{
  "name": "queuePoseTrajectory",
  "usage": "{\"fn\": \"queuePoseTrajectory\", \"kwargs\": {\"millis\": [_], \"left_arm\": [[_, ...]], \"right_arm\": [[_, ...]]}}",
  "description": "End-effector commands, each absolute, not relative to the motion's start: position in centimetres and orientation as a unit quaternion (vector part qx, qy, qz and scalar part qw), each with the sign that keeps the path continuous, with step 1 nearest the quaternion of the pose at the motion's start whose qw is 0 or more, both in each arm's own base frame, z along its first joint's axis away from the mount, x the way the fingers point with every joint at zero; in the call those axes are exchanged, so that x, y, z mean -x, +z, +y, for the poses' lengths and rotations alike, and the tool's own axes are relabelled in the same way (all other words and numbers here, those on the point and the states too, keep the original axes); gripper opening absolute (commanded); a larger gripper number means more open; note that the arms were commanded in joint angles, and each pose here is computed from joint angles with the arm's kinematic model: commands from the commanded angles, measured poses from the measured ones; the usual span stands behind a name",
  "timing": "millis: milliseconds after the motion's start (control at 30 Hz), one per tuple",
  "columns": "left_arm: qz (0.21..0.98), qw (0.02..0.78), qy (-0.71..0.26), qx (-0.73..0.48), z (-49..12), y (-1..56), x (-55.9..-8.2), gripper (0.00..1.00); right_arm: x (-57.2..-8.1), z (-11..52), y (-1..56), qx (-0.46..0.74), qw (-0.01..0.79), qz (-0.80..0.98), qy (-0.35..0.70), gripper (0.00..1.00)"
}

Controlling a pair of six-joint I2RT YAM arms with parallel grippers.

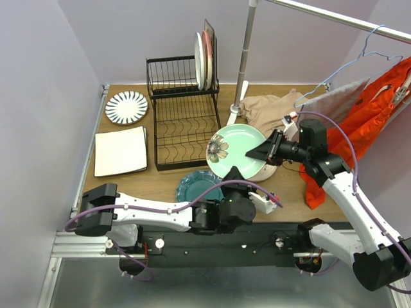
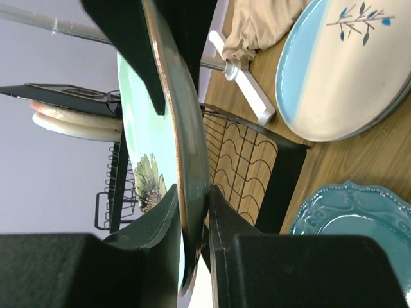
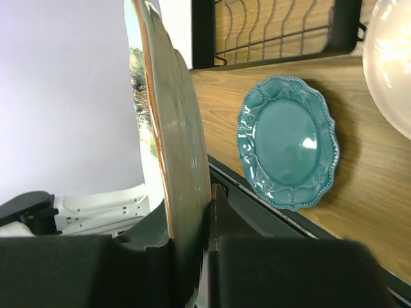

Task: Unload the plates from the dish rack
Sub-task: Place the plate at the center of the board.

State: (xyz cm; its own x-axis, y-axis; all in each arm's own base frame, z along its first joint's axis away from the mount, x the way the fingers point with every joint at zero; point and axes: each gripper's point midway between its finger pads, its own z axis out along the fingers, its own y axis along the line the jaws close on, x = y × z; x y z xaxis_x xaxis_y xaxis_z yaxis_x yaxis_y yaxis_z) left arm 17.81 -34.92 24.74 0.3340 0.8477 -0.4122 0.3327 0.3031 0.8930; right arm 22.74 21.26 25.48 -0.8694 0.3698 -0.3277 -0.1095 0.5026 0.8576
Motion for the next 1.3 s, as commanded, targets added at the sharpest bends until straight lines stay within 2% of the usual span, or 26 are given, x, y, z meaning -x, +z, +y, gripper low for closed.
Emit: {"fn": "queuePoseTrajectory", "kwargs": {"millis": [0, 33, 100, 167, 200, 233, 367, 400, 433, 600, 833, 1133, 1267], "left_arm": [[0.542, 0.64, 0.194, -0.509, -35.2, 27.4, -17.9, 0.0], [0.543, 0.64, 0.192, -0.509, -35.3, 27.2, -17.9, 0.0], [0.544, 0.639, 0.188, -0.51, -35.4, 26.9, -17.8, 0.0], [0.548, 0.64, 0.181, -0.507, -35.6, 26.6, -17.8, 0.06], [0.549, 0.64, 0.177, -0.508, -35.8, 26.6, -17.7, 0.12], [0.55, 0.64, 0.171, -0.509, -36.0, 26.4, -17.6, 0.25], [0.55, 0.633, 0.172, -0.516, -36.3, 25.6, -17.3, 0.43], [0.55, 0.632, 0.172, -0.519, -36.4, 25.4, -17.1, 0.53], [0.551, 0.632, 0.168, -0.519, -36.5, 25.3, -17.0, 0.58], [0.561, 0.633, 0.119, -0.521, -37.6, 25.6, -15.8, 0.61], [0.56, 0.645, -0.032, -0.519, -39.2, 29.2, -13.3, 0.61], [0.572, 0.636, -0.215, -0.472, -36.9, 34.4, -10.0, 0.61], [0.56, 0.655, -0.277, -0.425, -34.9, 39.2, -10.3, 0.64]], "right_arm": [[-22.3, 21.2, 24.9, -0.055, 0.263, 0.825, 0.497, 0.06], [-22.3, 21.2, 24.8, -0.06, 0.263, 0.824, 0.498, 0.01], [-22.5, 21.3, 25.1, -0.06, 0.271, 0.817, 0.505, 0.01], [-22.4, 21.3, 25.5, -0.065, 0.274, 0.811, 0.514, 0.01], [-22.6, 21.4, 25.9, -0.065, 0.28, 0.805, 0.519, 0.01], [-22.6, 21.4, 26.1, -0.071, 0.283, 0.801, 0.522, 0.01], [-23.1, 21.0, 27.7, -0.083, 0.317, 0.784, 0.527, 0.01], [-23.3, 20.9, 27.9, -0.086, 0.322, 0.782, 0.527, 0.01], [-23.5, 20.9, 28.0, -0.092, 0.323, 0.78, 0.527, 0.01], [-24.5, 20.7, 28.1, -0.117, 0.333, 0.773, 0.528, 0.01], [-25.7, 20.0, 28.8, -0.114, 0.371, 0.77, 0.506, 0.01], [-25.8, 19.0, 26.7, -0.133, 0.383, 0.779, 0.479, 0.01], [-25.0, 18.5, 25.8, -0.144, 0.381, 0.782, 0.471, 0.01]]}}
